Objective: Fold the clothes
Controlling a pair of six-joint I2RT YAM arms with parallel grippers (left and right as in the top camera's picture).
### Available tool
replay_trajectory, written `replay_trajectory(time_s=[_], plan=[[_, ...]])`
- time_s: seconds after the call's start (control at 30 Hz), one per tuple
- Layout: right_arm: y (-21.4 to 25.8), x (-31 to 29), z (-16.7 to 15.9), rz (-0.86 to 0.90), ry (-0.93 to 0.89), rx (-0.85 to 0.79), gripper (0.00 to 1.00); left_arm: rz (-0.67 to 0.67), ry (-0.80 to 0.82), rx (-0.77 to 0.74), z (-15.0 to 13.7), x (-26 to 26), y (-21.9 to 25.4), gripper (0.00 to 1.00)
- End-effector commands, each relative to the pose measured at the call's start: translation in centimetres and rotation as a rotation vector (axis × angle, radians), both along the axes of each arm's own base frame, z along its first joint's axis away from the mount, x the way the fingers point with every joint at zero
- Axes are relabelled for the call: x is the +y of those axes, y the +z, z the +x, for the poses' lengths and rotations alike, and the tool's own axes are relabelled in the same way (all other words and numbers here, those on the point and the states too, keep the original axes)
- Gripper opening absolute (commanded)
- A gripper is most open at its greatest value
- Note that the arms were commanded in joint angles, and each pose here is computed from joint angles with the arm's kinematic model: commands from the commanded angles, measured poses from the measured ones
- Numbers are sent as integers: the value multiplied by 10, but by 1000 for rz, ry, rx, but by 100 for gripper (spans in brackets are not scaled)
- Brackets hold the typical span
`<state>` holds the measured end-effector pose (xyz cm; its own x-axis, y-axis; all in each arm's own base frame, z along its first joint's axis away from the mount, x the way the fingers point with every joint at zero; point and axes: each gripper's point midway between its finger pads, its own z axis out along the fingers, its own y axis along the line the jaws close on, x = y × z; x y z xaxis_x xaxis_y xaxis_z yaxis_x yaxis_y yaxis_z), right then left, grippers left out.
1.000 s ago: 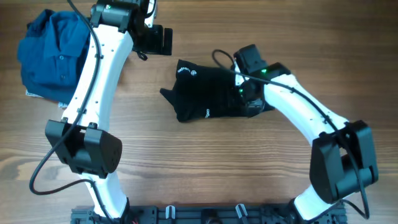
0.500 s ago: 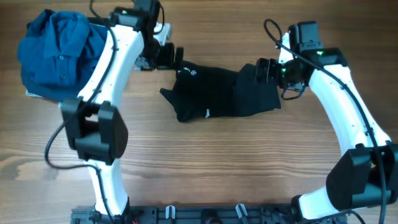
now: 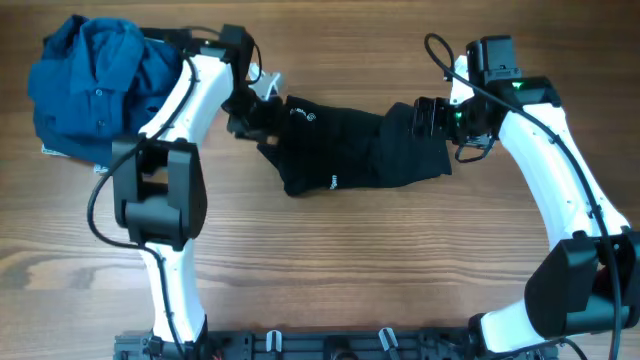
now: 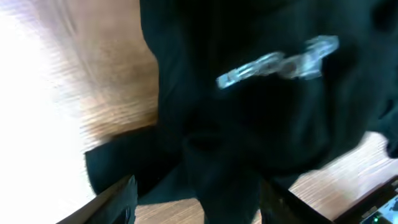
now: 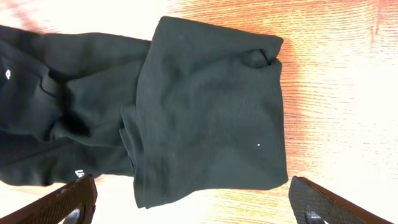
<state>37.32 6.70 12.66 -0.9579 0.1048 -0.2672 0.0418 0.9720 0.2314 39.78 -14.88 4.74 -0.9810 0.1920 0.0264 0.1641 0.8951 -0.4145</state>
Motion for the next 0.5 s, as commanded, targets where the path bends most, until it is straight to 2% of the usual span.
replay_trajectory(time_s=[0.0,0.17,0.47], plan=[[10,3,2,12,21,-24,100,-20,-34,56,-12,-1,-21,68],[9,3,0,11,21,-14,99,1,-30,54,-9,9,-27,77],[9,3,-1,11,21,-14,100,54,29,39,1,37,-32,78]])
